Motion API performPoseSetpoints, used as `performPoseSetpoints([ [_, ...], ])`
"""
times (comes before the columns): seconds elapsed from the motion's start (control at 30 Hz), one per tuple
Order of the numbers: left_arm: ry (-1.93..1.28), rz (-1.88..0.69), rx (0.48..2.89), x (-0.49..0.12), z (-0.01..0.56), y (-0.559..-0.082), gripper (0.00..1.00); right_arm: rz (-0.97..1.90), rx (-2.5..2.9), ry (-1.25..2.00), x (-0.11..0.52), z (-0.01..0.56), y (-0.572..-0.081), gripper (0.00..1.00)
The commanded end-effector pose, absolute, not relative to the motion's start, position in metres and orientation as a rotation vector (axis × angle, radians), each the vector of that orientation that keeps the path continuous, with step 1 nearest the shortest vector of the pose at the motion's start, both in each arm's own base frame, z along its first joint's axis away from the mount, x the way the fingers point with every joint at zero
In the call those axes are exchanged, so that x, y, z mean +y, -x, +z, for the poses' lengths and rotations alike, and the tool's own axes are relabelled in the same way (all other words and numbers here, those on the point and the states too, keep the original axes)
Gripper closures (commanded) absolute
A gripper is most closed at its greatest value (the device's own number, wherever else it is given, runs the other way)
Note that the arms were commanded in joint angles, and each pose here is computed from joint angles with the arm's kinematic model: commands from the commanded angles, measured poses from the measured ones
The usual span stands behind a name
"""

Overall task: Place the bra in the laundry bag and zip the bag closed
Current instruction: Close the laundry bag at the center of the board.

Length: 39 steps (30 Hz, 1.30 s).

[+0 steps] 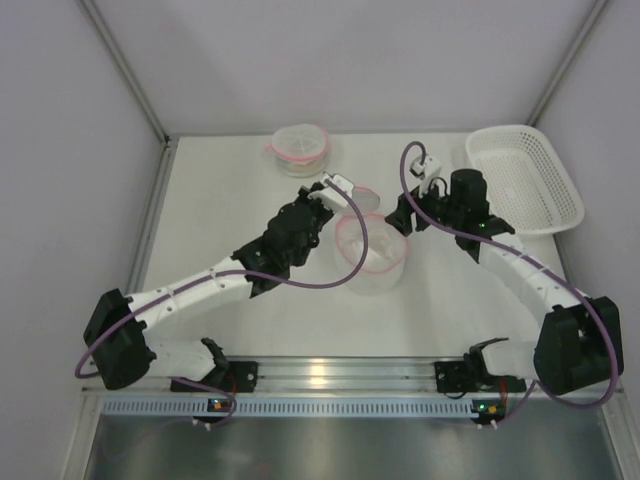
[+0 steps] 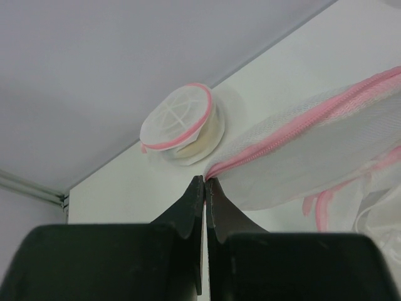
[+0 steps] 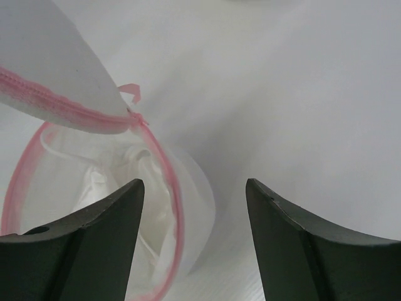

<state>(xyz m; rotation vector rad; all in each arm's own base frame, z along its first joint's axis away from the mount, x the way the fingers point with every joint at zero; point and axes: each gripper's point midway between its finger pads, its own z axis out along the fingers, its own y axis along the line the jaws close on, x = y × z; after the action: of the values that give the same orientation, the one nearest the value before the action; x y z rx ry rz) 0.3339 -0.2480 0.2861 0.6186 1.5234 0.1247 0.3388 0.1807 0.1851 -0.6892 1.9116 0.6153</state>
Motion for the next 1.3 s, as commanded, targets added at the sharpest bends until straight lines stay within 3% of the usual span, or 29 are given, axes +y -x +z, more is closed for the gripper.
performPoseSetpoints([
  [0.0,-0.571,0.034,1.459,-0.262,0.31,-0.339,1.0,0.727,1.716,0.785,0.205,0.224,-0.344,0.33],
  [0.57,-0.551,-0.023,1.426,-0.268,0.331,-0.338,1.0,0.707,1.833,0.794,0.206,0.175,-0.356,0.4],
  [0.67,-0.563,-0.039,1.417,-0.27,0.332,-0.336,1.0,0.718,1.835,0.788,0.209,0.177,-0.359,0.55],
  [0.7,-0.569,-0.042,1.418,-0.271,0.331,-0.336,1.0,0.719,1.836,0.786,0.209,0.177,-0.359,0.68],
  [0.77,-0.58,-0.062,1.422,-0.274,0.327,-0.335,1.0,0.724,1.821,0.787,0.213,0.18,-0.358,0.81],
  [0.8,-0.586,-0.073,1.422,-0.276,0.326,-0.333,1.0,0.717,1.815,0.775,0.214,0.18,-0.36,0.95],
  [0.83,-0.592,-0.084,1.421,-0.277,0.325,-0.332,1.0,0.716,1.821,0.734,0.214,0.182,-0.361,1.0],
  [1.13,-0.736,-0.256,1.461,-0.32,0.292,-0.281,0.99,0.79,1.773,0.289,0.204,0.197,-0.371,1.0],
  [1.2,-0.843,-0.321,1.476,-0.336,0.273,-0.262,0.97,0.784,1.767,0.24,0.201,0.194,-0.371,1.0],
  [1.27,-0.951,-0.392,1.51,-0.35,0.254,-0.238,0.83,0.767,1.76,0.215,0.198,0.194,-0.372,1.0],
])
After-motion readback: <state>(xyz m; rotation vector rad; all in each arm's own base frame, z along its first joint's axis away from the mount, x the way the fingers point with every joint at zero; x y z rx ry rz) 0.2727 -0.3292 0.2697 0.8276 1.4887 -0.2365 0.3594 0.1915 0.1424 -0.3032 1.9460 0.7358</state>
